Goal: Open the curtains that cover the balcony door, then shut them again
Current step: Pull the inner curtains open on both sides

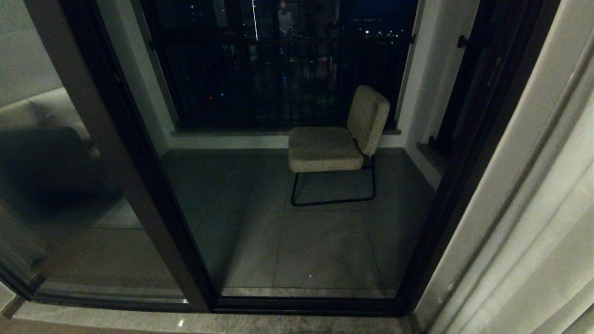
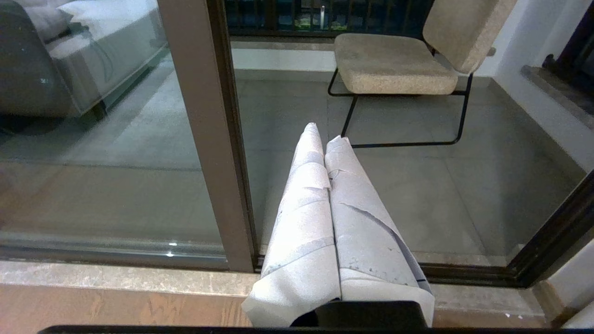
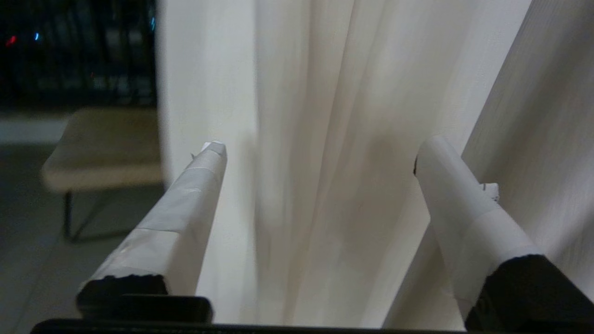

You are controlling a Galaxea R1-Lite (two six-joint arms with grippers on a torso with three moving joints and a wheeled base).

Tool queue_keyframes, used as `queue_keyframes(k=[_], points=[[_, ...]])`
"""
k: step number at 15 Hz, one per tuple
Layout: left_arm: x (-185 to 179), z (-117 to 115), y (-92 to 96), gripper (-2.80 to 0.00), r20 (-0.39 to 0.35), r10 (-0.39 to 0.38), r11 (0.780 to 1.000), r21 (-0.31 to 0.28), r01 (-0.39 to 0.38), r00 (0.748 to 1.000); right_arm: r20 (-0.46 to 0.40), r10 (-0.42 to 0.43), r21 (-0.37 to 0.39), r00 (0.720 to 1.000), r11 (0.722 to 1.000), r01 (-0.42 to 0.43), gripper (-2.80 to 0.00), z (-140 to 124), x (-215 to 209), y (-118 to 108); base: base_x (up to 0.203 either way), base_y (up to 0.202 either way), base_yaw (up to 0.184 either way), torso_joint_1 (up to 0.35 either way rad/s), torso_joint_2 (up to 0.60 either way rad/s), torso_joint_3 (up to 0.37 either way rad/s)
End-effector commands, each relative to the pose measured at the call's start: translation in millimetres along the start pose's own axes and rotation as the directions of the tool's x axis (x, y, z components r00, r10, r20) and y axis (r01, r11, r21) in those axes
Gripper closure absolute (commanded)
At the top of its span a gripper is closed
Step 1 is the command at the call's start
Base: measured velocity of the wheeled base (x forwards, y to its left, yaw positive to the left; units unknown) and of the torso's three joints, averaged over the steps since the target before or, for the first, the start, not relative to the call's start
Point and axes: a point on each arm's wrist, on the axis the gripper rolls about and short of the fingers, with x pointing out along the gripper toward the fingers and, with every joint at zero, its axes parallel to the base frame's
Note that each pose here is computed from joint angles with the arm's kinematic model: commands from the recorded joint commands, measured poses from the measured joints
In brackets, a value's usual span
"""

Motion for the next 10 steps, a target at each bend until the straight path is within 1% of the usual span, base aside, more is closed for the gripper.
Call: queue_keyframes(k=[1,4,6,8,10], points=[[0.0,0.0,0.0,0.0,0.0,0.0,1.0,-0.001,0.0,1.0,0.037,0.015,-0.034,0.999,0.999,-0.014,-2.8,1.6,-54.5,27.9,0.0,0.0,0.0,0.0,0.0,0.0],[0.0,0.1,0.0,0.0,0.002,0.0,1.0,-0.001,0.0,1.0,0.016,0.057,-0.063,0.998,0.996,-0.056,-2.8,-15.9,-99.1,52.6,0.0,0.0,0.0,0.0,0.0,0.0],[0.0,0.1,0.0,0.0,0.002,0.0,1.0,-0.001,0.0,1.0,-0.008,0.047,-0.088,0.999,0.995,-0.048,-2.8,-39.9,-121.3,63.4,0.0,0.0,0.0,0.0,0.0,0.0],[0.0,0.1,0.0,0.0,0.001,0.0,1.0,-0.001,0.0,1.0,-0.012,0.04,-0.117,0.999,0.992,-0.041,-2.8,-54.2,-132.7,67.5,0.0,0.0,0.0,0.0,0.0,0.0],[0.0,-0.1,0.0,0.0,0.0,0.0,1.0,-0.001,0.0,1.0,-0.005,0.034,-0.141,0.999,0.989,-0.034,-2.8,-62.6,-141.5,68.4,0.0,0.0,0.0,0.0,0.0,0.0]])
